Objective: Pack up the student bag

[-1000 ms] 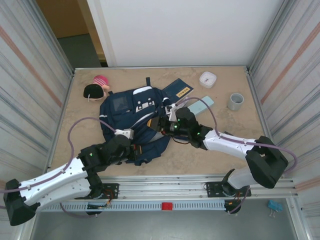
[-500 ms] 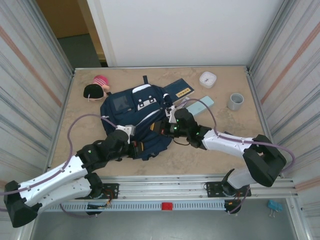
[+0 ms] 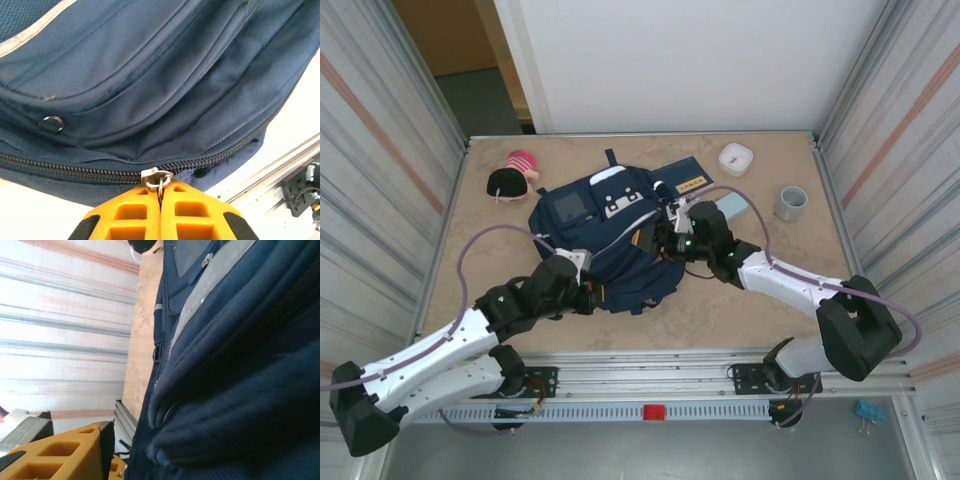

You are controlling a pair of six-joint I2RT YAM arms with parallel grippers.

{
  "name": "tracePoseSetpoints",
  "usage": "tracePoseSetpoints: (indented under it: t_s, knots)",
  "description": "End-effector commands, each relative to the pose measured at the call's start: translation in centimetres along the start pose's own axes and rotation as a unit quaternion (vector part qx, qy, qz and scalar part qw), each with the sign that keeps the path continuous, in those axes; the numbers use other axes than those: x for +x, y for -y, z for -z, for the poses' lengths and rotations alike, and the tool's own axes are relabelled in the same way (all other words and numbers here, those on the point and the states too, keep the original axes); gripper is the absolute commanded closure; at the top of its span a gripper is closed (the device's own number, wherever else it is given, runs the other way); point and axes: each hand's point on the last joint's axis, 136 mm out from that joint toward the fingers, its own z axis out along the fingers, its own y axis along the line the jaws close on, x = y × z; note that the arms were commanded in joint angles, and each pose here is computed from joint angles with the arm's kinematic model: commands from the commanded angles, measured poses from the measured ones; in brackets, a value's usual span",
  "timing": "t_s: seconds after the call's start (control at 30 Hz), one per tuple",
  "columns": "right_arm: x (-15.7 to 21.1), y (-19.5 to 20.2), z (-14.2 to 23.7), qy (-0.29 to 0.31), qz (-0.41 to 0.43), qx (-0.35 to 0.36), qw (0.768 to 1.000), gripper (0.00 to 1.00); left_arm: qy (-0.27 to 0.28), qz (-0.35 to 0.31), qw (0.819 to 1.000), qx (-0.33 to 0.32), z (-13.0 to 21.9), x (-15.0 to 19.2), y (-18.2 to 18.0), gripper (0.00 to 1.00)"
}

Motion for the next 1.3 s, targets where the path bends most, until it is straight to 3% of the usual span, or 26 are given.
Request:
tracePoseSetpoints:
  t_s: [0.0, 0.07, 0.2, 0.27, 0.47, 0.7, 0.9, 1.07, 1.17, 1.27]
  knots:
    - [0.0, -2.8, -0.8, 0.044, -0.014, -0.040, 0.998, 0.47, 0.036, 0.005, 0.996, 0.079, 0.1, -2.0, 3.3, 1.00]
    - [0.2, -3.2, -1.2, 0.050, -0.011, -0.040, 0.998, 0.52, 0.031, 0.003, 0.997, 0.073, -0.1, -1.8, 3.0, 1.00]
    - [-0.1, -2.8, -1.0, 0.046, -0.003, -0.033, 0.998, 0.86, 0.023, 0.004, 1.000, 0.003, 0.1, -1.2, 0.3, 1.00]
    - [-0.6, -2.8, -0.2, 0.037, 0.008, -0.035, 0.999, 0.95, 0.019, 0.010, 0.999, -0.035, 0.4, -0.8, -1.6, 1.00]
    - [-2.1, -5.9, 3.9, -0.023, 0.101, -0.048, 0.993, 0.98, 0.026, 0.039, 0.993, -0.112, 1.2, -0.4, -7.0, 1.00]
    - [-3.7, -10.7, 8.5, -0.070, 0.172, -0.108, 0.977, 0.98, 0.074, 0.068, 0.980, -0.170, 1.0, -2.7, -12.0, 1.00]
    - [-4.7, -14.0, 10.5, -0.084, 0.204, -0.150, 0.964, 0.98, 0.114, 0.098, 0.959, -0.240, 0.9, -4.5, -16.4, 1.00]
    - [-5.7, -14.0, 9.5, -0.079, 0.198, -0.148, 0.966, 0.98, 0.120, 0.092, 0.955, -0.256, 1.2, -5.7, -17.2, 1.00]
    - [-5.7, -13.3, 7.8, -0.070, 0.196, -0.125, 0.970, 0.98, 0.137, 0.087, 0.958, -0.238, 2.4, -7.1, -15.8, 0.67]
    - [-5.1, -13.1, 6.0, -0.071, 0.199, -0.111, 0.971, 0.98, 0.168, 0.086, 0.958, -0.215, 4.5, -8.6, -14.0, 0.50]
